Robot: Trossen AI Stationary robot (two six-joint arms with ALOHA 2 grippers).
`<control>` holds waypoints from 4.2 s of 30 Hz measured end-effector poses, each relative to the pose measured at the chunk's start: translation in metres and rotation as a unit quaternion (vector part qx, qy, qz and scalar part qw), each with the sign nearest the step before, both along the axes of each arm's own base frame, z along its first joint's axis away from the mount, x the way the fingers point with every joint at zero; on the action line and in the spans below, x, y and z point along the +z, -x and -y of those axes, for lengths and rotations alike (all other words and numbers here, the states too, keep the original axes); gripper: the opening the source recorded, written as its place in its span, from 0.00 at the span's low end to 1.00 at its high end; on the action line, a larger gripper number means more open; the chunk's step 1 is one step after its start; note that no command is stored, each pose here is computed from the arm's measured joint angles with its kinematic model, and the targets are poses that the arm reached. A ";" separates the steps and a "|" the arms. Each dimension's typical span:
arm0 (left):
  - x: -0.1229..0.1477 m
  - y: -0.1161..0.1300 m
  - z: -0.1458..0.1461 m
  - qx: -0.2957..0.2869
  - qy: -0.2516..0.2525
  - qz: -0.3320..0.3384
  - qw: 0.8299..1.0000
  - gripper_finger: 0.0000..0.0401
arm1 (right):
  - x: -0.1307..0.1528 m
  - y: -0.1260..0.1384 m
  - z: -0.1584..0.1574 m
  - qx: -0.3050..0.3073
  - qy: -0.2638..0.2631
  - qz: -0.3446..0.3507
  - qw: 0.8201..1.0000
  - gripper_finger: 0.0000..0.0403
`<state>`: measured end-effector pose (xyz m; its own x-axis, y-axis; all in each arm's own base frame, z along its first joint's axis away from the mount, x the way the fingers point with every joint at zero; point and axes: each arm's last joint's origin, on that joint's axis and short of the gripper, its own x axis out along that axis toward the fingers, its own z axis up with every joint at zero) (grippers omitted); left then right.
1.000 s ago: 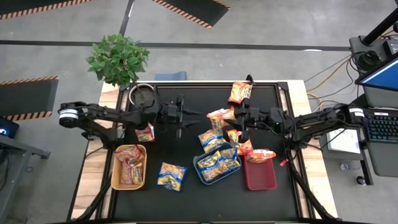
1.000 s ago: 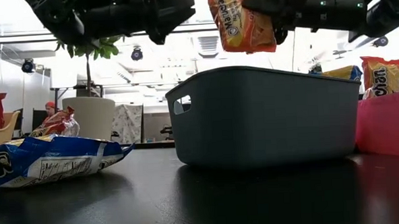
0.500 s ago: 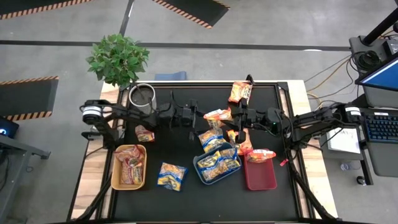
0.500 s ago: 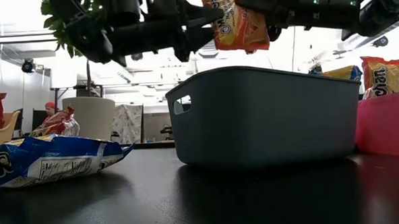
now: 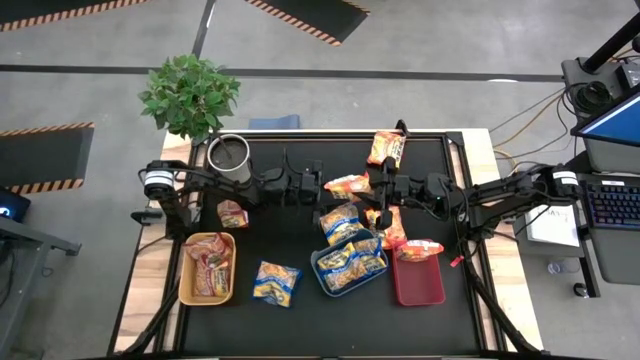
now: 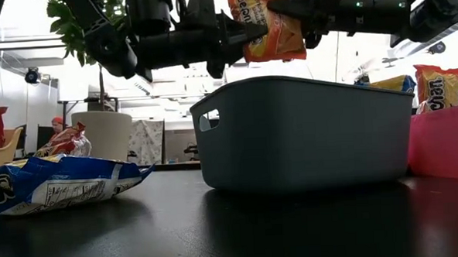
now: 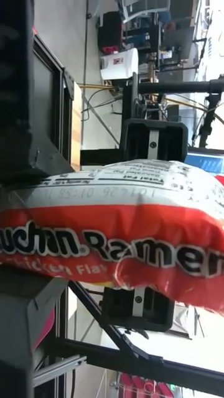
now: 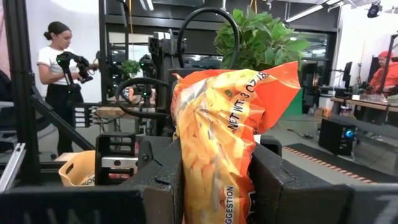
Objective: Sort Maruchan noodles
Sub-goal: Put the middle orange noodle pack into the red bin
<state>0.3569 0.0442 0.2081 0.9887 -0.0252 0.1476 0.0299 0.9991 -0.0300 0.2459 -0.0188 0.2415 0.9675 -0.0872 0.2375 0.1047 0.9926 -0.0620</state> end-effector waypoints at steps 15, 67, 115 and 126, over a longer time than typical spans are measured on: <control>-0.008 0.003 0.001 -0.002 -0.002 -0.021 1.000 0.32 | 0.018 0.004 0.002 -0.007 -0.058 -0.066 0.996 0.45; -0.011 0.006 0.004 -0.020 -0.017 -0.060 0.998 0.59 | 0.121 -0.062 0.008 0.019 0.030 -0.568 0.822 0.28; 0.016 0.019 0.014 -0.055 -0.009 -0.036 0.998 0.63 | 0.030 0.091 -0.146 0.087 -0.262 -0.598 0.753 0.27; 0.017 0.018 0.031 -0.081 -0.007 -0.033 0.996 0.63 | 0.019 0.099 -0.138 0.051 -0.219 -0.631 0.742 0.27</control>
<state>0.3387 0.0130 0.2247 0.9792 -0.1861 0.0805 0.1886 0.9818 -0.0240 0.1464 0.1190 0.2602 0.4020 0.1993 -0.8937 0.1609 0.9455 0.2832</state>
